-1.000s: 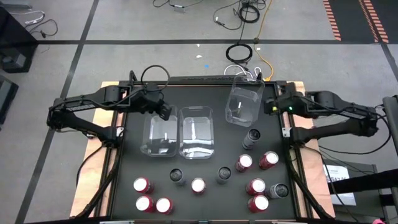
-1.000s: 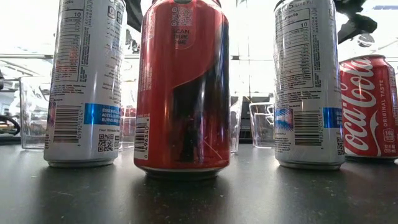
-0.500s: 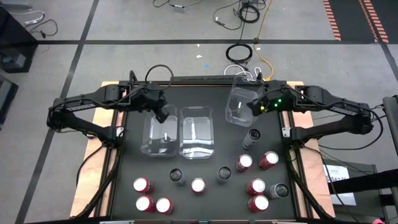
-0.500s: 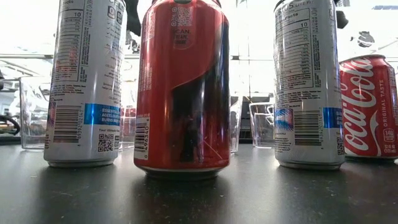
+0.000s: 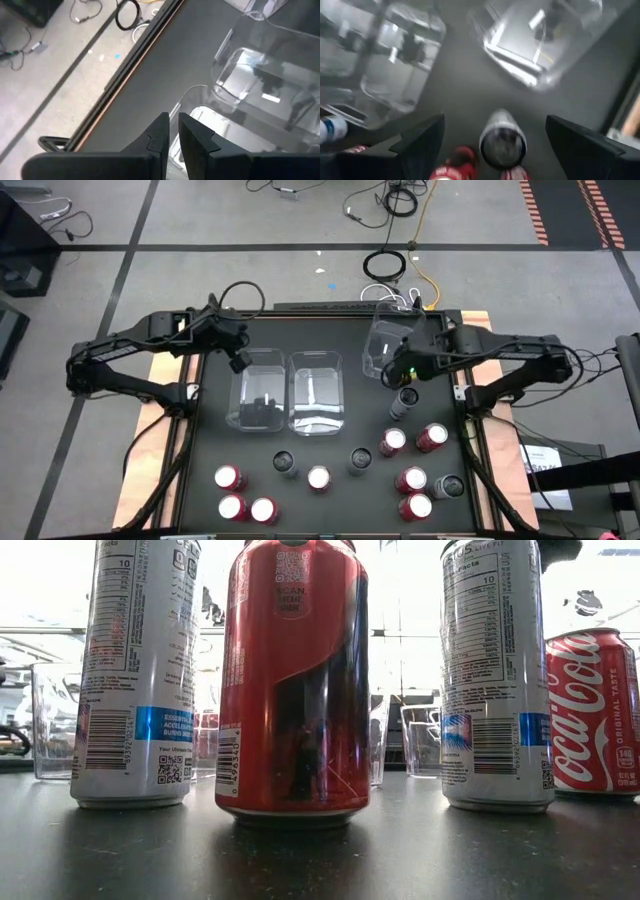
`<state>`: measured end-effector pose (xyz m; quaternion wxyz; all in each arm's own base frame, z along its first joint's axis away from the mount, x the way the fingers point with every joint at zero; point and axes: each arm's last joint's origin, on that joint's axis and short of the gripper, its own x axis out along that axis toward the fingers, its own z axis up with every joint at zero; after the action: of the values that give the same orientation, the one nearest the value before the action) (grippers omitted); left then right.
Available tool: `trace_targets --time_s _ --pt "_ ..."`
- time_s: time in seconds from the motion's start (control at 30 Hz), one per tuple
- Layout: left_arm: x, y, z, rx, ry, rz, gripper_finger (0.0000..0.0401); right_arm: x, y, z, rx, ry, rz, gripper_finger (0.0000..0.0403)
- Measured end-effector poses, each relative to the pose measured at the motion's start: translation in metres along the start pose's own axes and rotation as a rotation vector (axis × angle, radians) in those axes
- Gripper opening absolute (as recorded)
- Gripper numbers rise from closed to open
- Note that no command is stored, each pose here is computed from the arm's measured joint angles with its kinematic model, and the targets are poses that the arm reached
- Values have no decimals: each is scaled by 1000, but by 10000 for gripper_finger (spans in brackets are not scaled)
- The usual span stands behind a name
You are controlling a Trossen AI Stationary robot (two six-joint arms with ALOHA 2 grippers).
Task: Sort soda cans
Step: Put the top right white soda can into the middle transparent bin
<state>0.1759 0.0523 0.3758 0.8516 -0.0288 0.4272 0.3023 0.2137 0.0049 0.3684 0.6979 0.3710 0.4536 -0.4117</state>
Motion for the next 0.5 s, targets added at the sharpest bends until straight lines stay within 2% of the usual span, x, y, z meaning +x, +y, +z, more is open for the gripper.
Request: trace_targets --time_s 0.3,0.5 --pt "6 6 -22 -10 31 19 52 -1 4 -18 53 74 -10 338" --pt "8 5 -24 -19 38 7 52 24 2 -29 50 142 -68 338"
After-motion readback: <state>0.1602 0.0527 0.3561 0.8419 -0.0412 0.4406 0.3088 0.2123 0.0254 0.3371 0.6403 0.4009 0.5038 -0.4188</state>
